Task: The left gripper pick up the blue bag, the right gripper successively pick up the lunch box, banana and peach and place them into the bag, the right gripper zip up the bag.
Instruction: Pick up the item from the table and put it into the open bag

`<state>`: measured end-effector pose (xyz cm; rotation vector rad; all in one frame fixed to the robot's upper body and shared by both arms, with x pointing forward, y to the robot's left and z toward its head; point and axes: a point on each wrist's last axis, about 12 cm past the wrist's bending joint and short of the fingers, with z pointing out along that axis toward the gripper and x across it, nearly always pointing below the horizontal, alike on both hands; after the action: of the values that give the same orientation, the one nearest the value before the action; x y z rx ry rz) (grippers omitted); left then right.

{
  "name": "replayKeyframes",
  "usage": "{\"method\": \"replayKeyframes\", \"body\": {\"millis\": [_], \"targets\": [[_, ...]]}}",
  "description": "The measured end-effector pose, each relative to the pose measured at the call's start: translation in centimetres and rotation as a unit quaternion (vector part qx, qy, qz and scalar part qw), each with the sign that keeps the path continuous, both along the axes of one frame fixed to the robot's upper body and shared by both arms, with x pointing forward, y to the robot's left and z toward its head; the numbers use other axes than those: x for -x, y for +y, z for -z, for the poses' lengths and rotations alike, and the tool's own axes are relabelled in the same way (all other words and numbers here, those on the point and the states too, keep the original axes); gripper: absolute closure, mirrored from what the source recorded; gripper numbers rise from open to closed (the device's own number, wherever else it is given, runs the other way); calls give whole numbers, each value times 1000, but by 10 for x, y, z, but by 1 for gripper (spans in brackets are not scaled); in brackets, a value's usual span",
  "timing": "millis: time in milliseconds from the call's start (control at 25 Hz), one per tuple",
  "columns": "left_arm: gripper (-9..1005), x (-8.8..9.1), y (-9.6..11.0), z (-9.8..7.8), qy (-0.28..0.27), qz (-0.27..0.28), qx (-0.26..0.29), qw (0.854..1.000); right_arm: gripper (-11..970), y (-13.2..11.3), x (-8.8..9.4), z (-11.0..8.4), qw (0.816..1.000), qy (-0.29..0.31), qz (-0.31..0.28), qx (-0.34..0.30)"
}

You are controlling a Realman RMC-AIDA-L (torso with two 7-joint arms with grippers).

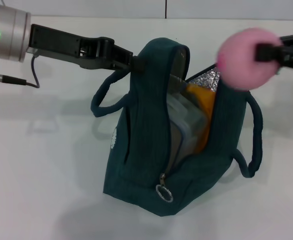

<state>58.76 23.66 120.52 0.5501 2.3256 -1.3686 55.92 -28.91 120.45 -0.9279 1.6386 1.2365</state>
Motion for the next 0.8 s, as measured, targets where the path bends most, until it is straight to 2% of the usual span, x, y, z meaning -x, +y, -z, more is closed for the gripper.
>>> {"method": "replayKeyframes", "body": {"millis": [320,560,800], "targets": [[764,-2,-3,-4,-1,5,0,1000,910,66,-18,19,994,30,-100,19],[761,-2,-1,-3,0,4,-1,1000,921,88,-14,33,989,44,-128,54],[758,-2,-2,-4,-1,5,-2,1000,920,99,-10,45,984,69,-149,76]]}}
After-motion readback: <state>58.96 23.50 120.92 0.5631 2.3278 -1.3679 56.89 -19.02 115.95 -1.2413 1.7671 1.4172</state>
